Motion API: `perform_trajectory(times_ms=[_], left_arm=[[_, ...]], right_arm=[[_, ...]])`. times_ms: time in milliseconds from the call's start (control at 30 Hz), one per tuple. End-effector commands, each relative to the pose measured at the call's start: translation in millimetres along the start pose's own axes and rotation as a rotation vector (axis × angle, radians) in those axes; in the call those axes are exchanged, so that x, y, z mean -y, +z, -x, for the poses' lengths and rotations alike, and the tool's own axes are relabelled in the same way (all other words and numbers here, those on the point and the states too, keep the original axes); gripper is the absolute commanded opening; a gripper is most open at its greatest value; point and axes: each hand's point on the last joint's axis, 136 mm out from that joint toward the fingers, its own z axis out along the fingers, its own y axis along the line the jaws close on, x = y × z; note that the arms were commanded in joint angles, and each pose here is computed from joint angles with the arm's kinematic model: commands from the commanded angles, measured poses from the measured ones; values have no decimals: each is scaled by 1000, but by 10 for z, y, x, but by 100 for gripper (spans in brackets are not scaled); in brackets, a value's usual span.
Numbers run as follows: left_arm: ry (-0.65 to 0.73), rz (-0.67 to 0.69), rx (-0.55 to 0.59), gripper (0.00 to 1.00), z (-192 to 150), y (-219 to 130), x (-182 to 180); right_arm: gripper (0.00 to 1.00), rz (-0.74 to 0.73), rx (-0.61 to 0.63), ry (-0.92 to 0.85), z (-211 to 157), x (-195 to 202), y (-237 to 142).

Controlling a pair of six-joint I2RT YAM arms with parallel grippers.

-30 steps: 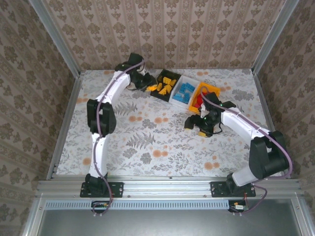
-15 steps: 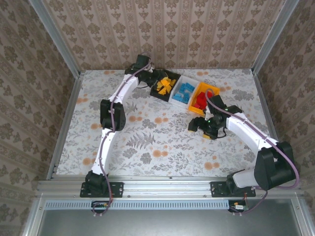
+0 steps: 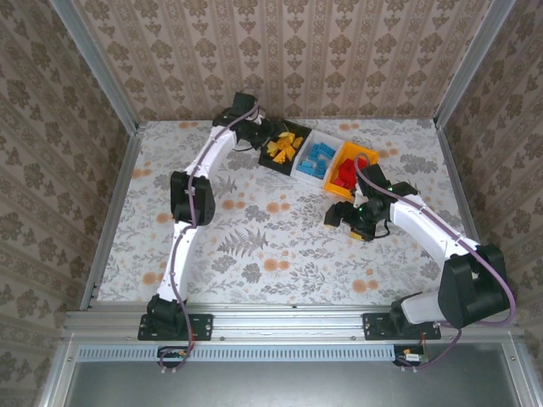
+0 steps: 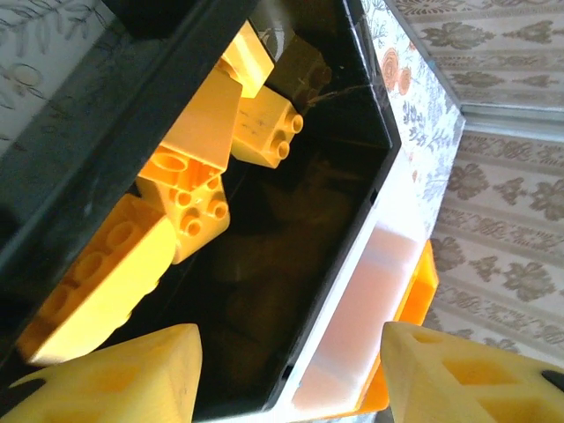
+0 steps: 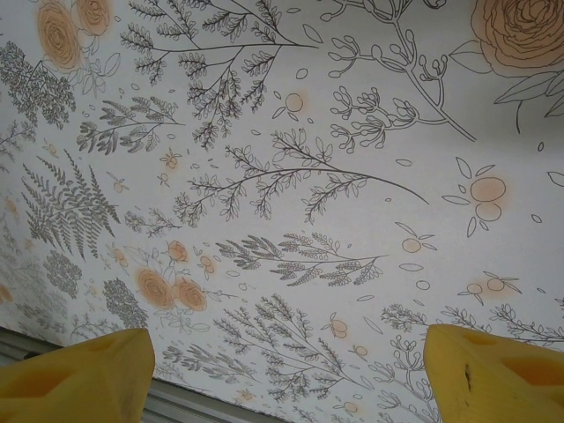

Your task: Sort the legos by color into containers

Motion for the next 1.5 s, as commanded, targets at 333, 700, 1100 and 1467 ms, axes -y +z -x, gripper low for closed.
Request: perform_trajectory(times_ms=[333, 700, 1100, 1467], left_arm=[[477, 304, 260, 86, -255, -1888, 173], [473, 469, 695, 100, -589, -2960, -497], [547, 744, 963, 100, -1027, -3307, -1567], [656, 802, 1010, 100, -1083, -3315, -1929]], right_arm=[[82, -19, 250, -65, 762, -140, -476], [84, -78, 1017, -669, 1232, -297, -1372], [88, -166, 965, -594, 1419, 360, -869], [100, -186, 942, -506, 1635, 645, -488]])
